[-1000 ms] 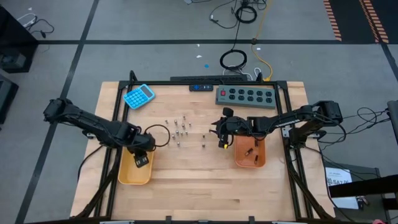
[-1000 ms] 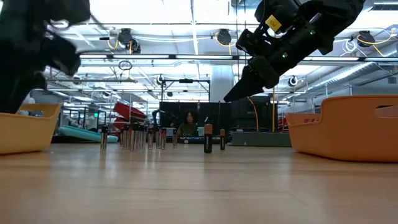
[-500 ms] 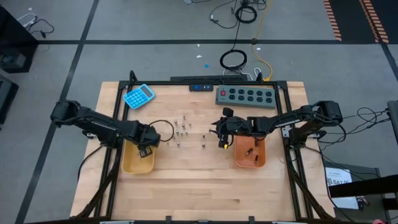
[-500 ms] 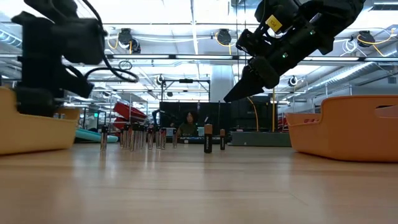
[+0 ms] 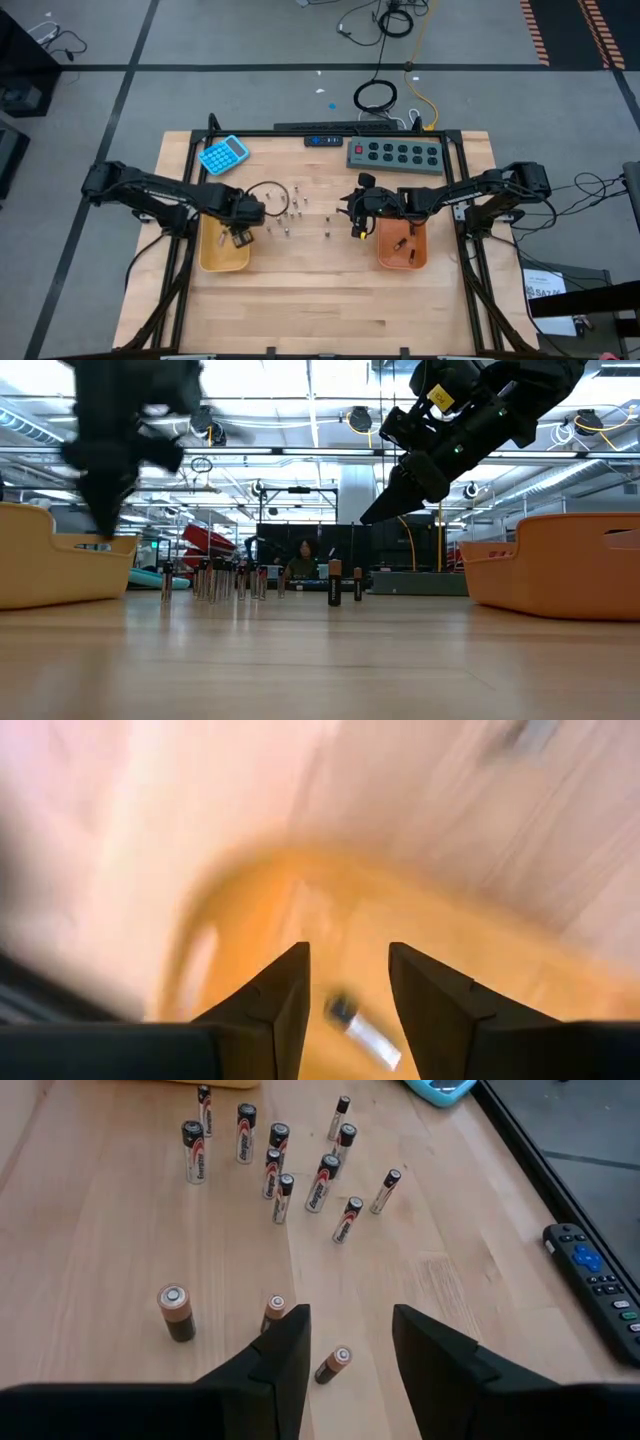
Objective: Sort batteries
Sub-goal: Put the silver battery into the yellow bin
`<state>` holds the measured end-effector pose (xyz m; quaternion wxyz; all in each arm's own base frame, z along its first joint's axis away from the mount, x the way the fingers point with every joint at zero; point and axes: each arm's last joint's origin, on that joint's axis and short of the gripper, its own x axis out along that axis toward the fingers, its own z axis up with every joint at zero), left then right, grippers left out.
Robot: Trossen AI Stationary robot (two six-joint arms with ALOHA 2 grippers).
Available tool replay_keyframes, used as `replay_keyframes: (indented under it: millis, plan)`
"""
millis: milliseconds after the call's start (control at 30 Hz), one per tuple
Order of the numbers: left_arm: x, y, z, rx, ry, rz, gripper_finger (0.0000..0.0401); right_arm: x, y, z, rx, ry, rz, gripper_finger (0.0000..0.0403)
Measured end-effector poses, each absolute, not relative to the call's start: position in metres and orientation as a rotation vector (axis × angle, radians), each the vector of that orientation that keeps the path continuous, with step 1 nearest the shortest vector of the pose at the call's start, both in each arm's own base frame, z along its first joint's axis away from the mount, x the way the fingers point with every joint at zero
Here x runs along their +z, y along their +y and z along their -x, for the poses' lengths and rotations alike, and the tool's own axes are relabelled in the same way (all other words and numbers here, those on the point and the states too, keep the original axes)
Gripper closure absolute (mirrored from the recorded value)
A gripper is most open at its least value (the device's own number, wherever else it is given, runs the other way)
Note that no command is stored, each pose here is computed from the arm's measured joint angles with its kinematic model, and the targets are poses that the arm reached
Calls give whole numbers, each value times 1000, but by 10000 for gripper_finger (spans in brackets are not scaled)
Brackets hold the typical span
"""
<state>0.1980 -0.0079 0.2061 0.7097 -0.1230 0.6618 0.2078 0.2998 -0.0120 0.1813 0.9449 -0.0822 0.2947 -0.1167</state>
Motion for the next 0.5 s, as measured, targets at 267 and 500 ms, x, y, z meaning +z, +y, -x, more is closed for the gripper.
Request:
replay_keyframes:
  millis: [267,500]
  plan:
    - [232,-16,-233,310,1195,189,253,180,-12,-299,-236,619,171,268]
    - [209,-23,-248,212,1287,152,241,167,-12,-290,-234,610,168,268]
